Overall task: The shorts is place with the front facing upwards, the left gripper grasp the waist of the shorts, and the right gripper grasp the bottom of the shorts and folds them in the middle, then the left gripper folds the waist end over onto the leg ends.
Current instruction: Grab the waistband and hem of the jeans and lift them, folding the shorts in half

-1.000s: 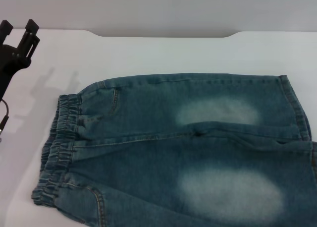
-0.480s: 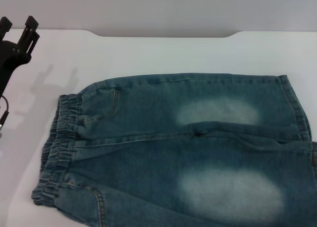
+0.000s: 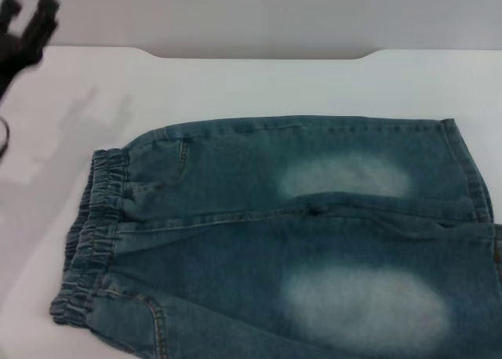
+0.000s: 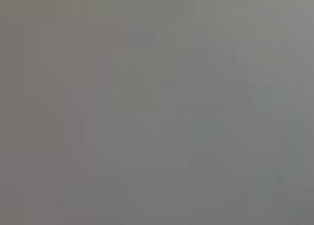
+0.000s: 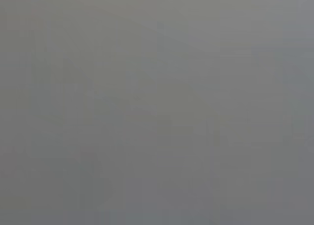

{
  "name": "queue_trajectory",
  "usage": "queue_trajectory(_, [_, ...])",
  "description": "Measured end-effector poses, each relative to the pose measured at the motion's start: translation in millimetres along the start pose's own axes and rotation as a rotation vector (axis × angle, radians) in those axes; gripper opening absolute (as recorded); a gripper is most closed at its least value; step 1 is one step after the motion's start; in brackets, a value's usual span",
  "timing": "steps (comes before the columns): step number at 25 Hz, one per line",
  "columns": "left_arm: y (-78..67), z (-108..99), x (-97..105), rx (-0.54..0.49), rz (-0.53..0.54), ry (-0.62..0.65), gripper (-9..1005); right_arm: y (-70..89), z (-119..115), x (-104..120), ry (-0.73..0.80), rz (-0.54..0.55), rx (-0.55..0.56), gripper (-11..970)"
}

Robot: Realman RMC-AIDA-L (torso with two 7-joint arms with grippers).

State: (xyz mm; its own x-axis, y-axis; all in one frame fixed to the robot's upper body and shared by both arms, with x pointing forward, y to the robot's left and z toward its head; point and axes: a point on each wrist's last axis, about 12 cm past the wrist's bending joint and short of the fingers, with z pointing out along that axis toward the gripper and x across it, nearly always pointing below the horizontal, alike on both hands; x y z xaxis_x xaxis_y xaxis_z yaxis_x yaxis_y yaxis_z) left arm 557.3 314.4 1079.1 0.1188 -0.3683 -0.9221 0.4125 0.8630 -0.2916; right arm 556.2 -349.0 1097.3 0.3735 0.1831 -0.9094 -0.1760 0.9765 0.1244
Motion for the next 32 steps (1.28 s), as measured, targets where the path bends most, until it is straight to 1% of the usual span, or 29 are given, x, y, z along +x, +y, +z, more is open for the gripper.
queue_trajectory(3, [3.2, 21, -31, 0.151, -0.080, 0.030, 680, -8.2, 3, -27, 0.081, 0.140, -0.223, 474])
queue_trajectory(5, [3.9, 35, -53, 0.244, -0.122, 0.080, 680, -11.1, 4, -48, 0.143, 0.167, -0.341, 474])
queue_trajectory(6, [3.8, 43, -68, 0.300, -0.146, 0.120, 680, -11.3, 3, -60, 0.182, 0.173, -0.404, 474])
queue_trajectory(9, [2.3, 58, -103, 0.392, -0.165, 0.209, 680, -11.0, 0, -85, 0.306, 0.169, -0.519, 474])
queue_trajectory(11, [0.6, 64, -124, 0.431, -0.151, 0.267, 680, -11.3, -3, -101, 0.399, 0.168, -0.560, 475])
queue_trajectory(15, [-1.0, 68, -159, 0.456, -0.127, 0.461, 680, -10.0, -10, -122, 0.606, 0.163, -0.596, 475])
queue_trajectory(16, [-0.9, 66, -168, 0.458, -0.116, 0.532, 680, -9.5, -12, -127, 0.660, 0.163, -0.597, 475])
queue_trajectory(17, [-0.4, 64, -175, 0.456, -0.110, 0.576, 680, -9.4, -13, -131, 0.692, 0.156, -0.595, 475])
queue_trajectory(18, [-0.1, 62, -178, 0.457, -0.111, 0.600, 680, -9.3, -14, -136, 0.732, 0.150, -0.585, 475])
queue_trajectory(19, [1.1, 57, -187, 0.457, -0.106, 0.641, 680, -9.0, -15, -142, 0.769, 0.141, -0.572, 475])
queue_trajectory(21, [1.1, 57, -187, 0.457, -0.106, 0.641, 680, -7.6, -16, -150, 0.832, 0.133, -0.547, 475])
queue_trajectory(22, [3.2, 53, -196, 0.452, -0.104, 0.674, 680, -6.1, -16, -154, 0.870, 0.122, -0.533, 475])
queue_trajectory(23, [7.5, 41, -208, 0.443, -0.122, 0.752, 680, -4.4, -16, -158, 0.910, 0.113, -0.516, 475])
queue_trajectory(24, [9.4, 36, -213, 0.435, -0.135, 0.785, 680, -2.9, -15, -162, 0.950, 0.098, -0.496, 475])
queue_trajectory(25, [10.9, 32, -215, 0.426, -0.147, 0.816, 680, -1.7, -14, -164, 0.981, 0.091, -0.481, 475])
queue_trajectory(26, [10.9, 32, -215, 0.426, -0.147, 0.816, 680, 0.2, -13, -167, 1.023, 0.079, -0.460, 475])
queue_trajectory(27, [12.8, 25, -216, 0.412, -0.166, 0.872, 680, 2.2, -12, -168, 1.060, 0.073, -0.443, 475])
queue_trajectory(29, [13.4, 16, -215, 0.402, -0.181, 0.934, 680, 5.3, -10, -168, 1.114, 0.073, -0.425, 475])
queue_trajectory(30, [13.3, 13, -214, 0.401, -0.184, 0.957, 680, 7.0, -9, -167, 1.146, 0.076, -0.418, 475])
queue_trajectory(32, [13.1, 4, -205, 0.391, -0.191, 1.047, 680, 11.6, -9, -163, 1.211, 0.072, -0.425, 475])
